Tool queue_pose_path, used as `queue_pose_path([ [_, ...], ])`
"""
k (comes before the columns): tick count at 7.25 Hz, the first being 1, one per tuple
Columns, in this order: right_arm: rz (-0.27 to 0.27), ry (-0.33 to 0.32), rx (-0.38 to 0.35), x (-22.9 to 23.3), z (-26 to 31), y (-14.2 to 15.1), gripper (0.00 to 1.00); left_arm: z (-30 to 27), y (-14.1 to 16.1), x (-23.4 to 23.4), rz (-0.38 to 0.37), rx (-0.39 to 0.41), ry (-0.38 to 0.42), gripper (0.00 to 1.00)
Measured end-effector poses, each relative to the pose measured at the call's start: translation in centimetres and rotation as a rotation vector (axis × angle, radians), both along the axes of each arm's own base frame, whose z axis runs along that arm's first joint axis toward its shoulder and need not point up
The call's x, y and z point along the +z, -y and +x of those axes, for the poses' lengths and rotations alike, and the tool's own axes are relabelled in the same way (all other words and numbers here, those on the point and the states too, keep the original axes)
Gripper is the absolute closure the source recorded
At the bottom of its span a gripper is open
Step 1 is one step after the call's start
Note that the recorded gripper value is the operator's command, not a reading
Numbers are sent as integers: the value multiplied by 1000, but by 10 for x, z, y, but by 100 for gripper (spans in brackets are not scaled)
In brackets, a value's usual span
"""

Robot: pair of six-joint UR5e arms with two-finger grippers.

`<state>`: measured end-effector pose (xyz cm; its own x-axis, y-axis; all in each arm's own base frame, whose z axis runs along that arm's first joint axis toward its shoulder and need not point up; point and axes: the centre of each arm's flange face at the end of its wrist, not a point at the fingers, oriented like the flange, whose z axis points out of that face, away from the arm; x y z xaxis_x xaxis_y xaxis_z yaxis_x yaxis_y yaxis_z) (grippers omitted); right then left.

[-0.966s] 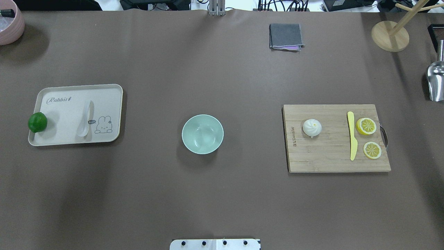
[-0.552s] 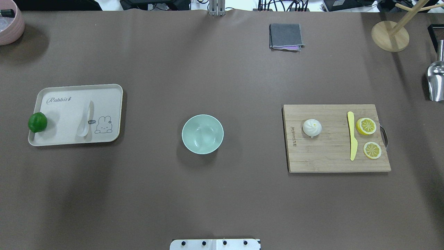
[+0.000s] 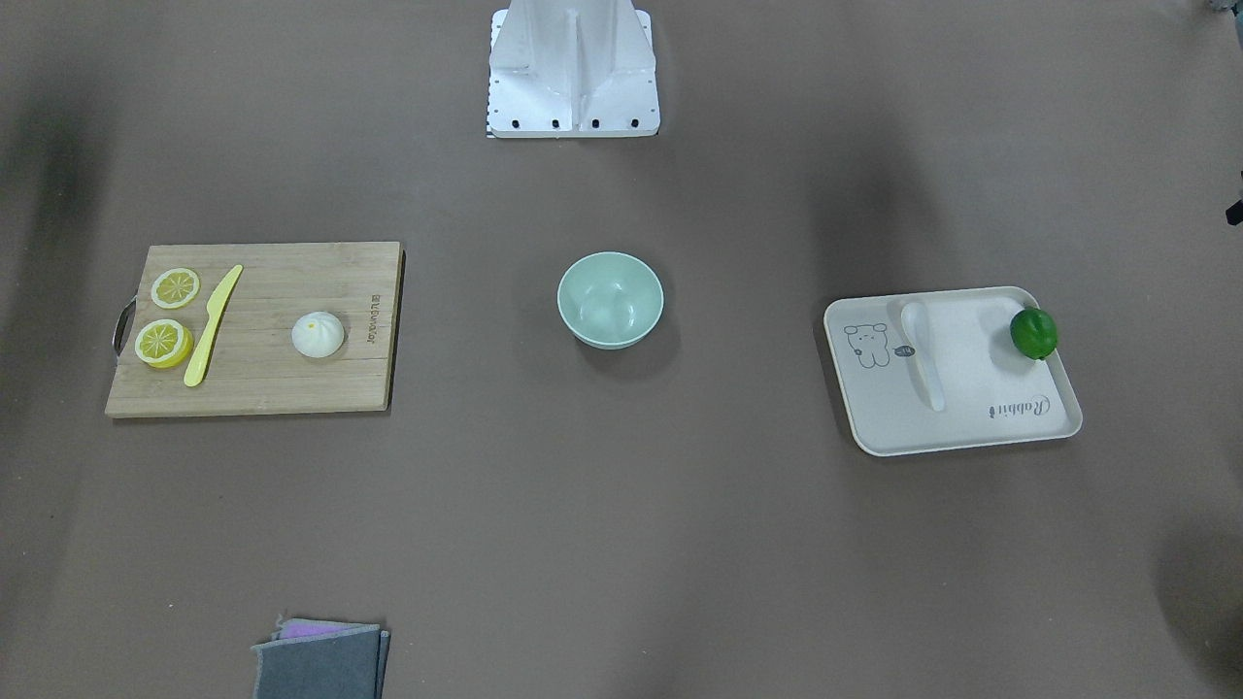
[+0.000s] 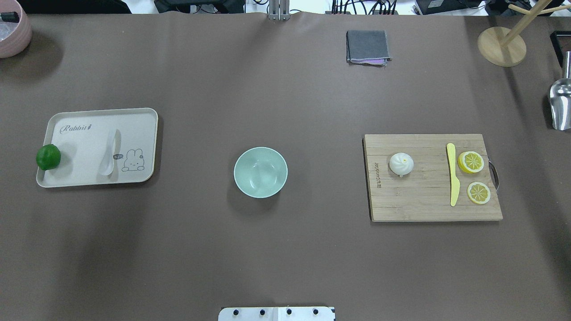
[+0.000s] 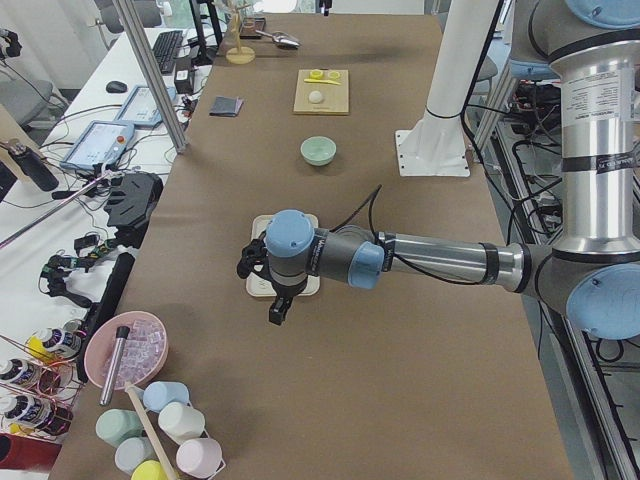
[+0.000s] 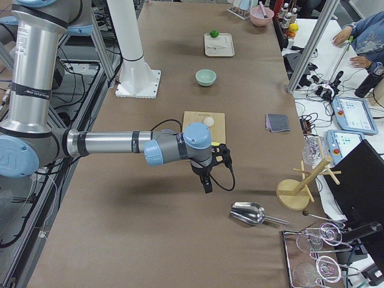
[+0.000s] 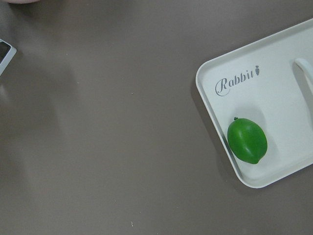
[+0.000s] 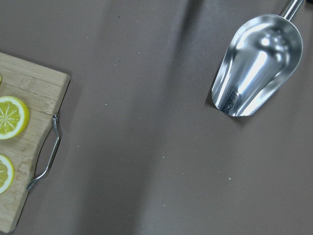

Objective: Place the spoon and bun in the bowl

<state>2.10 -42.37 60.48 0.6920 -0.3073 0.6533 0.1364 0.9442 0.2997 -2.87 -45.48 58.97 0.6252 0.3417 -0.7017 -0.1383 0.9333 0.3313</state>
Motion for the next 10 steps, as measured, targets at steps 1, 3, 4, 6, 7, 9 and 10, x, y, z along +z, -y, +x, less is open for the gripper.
queue_pose_path([
  [1, 2, 1, -3, 0, 0, 0, 0, 0, 1, -1, 18, 0, 1, 2],
  [3, 4, 3, -7, 0, -1, 0, 0, 0, 2, -4, 45, 1, 3, 2],
  [4, 2, 9, -9, -1, -2, 0, 0, 0, 2, -4, 50, 0, 4, 2],
  [6, 3, 43, -22, -4, -5, -1, 0, 0, 0, -2, 45, -2, 3, 2],
  [7, 12, 55, -27, -10, -6, 2, 0, 0, -1, -1, 37, -7, 1, 2],
  [9, 54, 94, -64, -41, -27, 15, 0, 10, 8, -11, 18, -29, -10, 2],
  [10, 55, 109, -75, -67, -52, 23, 0, 32, 25, -30, -29, -65, -17, 3],
])
